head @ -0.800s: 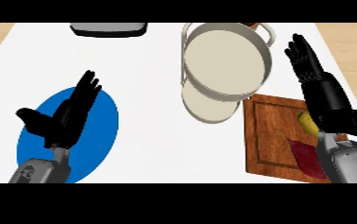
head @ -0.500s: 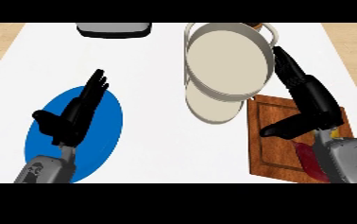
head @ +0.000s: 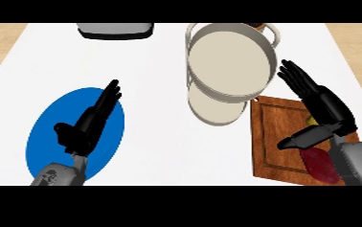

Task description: Pick the lemon from the cutting board and place it in the tiered basket

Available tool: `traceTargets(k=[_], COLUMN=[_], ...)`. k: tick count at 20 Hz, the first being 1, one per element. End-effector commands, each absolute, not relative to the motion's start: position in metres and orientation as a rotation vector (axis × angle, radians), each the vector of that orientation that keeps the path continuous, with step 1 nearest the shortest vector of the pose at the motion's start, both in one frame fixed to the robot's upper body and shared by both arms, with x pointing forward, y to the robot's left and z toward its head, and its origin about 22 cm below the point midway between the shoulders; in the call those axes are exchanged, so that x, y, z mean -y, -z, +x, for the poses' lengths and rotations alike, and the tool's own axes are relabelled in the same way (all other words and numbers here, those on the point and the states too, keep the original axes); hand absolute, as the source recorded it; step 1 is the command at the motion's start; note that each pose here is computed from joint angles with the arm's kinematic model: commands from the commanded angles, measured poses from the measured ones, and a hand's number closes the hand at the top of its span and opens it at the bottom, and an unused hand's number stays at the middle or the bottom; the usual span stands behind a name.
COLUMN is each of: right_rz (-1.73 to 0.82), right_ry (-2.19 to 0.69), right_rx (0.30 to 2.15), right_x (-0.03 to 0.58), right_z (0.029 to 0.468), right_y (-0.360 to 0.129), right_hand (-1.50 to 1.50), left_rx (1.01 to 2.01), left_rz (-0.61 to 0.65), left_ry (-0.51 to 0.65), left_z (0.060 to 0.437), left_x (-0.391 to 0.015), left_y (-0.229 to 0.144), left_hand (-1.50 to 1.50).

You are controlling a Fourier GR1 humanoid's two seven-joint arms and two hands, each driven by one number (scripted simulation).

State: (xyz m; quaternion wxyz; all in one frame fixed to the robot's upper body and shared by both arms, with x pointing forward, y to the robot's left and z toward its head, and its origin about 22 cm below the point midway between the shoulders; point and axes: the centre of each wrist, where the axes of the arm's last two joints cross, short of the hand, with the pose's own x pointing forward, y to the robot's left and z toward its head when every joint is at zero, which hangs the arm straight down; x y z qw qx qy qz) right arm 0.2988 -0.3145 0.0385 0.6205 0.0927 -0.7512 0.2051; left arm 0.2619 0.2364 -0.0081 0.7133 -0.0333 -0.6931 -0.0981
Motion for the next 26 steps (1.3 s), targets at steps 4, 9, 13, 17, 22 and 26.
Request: traceTargets(k=[4,9,13,17,22,26], right_rz=[-0.088,-0.452,-0.575,-0.571,-0.578,-0.639], right_ry=[-0.875,-1.335,-1.574,-1.657,-1.666,-1.624], right_rx=[1.729,1.424,1.24,1.115,1.082,1.081], right_x=[0.369,0.375,0.363,0.349,0.334,0.337], right_z=[0.291,0.288,0.275,0.26,0.23,0.235], right_y=[-0.138,-0.198,-0.225,-0.225,-0.214,-0.176], right_hand=[-1.5,-1.5,-1.5,-1.5,-1.5,-1.5], left_rx=[1.522,1.525,1.525,1.52,1.518,1.541], left_rz=[-0.048,-0.076,-0.058,-0.063,-0.059,-0.068], left_ry=[0.206,0.211,0.21,0.215,0.197,0.206], left_z=[0.26,0.268,0.26,0.262,0.265,0.267], left_x=[-0.248,-0.24,-0.247,-0.233,-0.239,-0.24], left_y=[0.013,0.012,0.023,0.016,0.034,0.015], left_hand=[0.0,0.0,0.0,0.0,0.0,0.0])
